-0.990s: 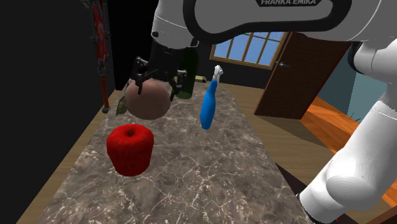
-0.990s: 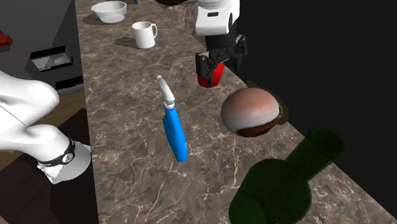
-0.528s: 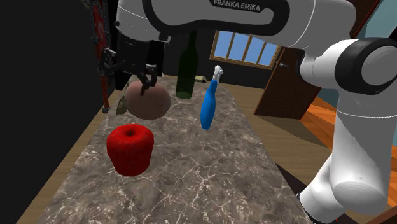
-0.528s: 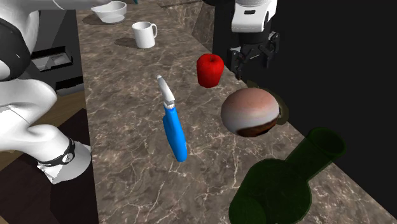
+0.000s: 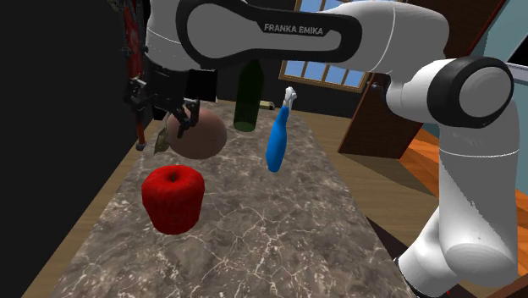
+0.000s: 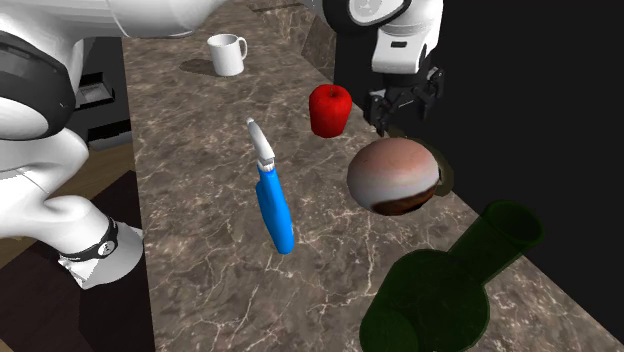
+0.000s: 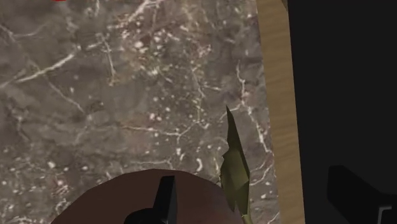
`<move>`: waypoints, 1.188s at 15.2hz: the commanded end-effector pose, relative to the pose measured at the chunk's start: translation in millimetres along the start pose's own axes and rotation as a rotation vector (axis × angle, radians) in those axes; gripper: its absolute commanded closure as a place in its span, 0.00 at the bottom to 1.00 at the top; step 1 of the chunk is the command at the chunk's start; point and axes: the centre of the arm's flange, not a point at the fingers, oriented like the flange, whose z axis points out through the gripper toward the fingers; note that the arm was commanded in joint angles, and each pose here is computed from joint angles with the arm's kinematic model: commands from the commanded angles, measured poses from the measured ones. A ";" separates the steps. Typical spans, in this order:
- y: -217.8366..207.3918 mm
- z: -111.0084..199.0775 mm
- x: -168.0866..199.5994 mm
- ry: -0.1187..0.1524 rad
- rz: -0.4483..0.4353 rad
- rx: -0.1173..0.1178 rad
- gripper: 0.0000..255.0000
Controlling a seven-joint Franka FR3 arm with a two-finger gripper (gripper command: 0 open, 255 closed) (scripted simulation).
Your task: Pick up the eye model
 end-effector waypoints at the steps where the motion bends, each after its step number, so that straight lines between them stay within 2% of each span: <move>1: 2.5 8.0 -0.3 0.000 0.000 0.000 0.00; 2: 2.6 8.0 -0.3 0.000 0.000 0.000 0.00; 3: 1.8 7.4 -0.6 0.000 0.000 0.001 1.00; 12: 2.5 8.0 -0.3 0.000 0.000 0.000 1.00; 18: -3.7 -23.0 0.7 0.000 0.000 0.000 1.00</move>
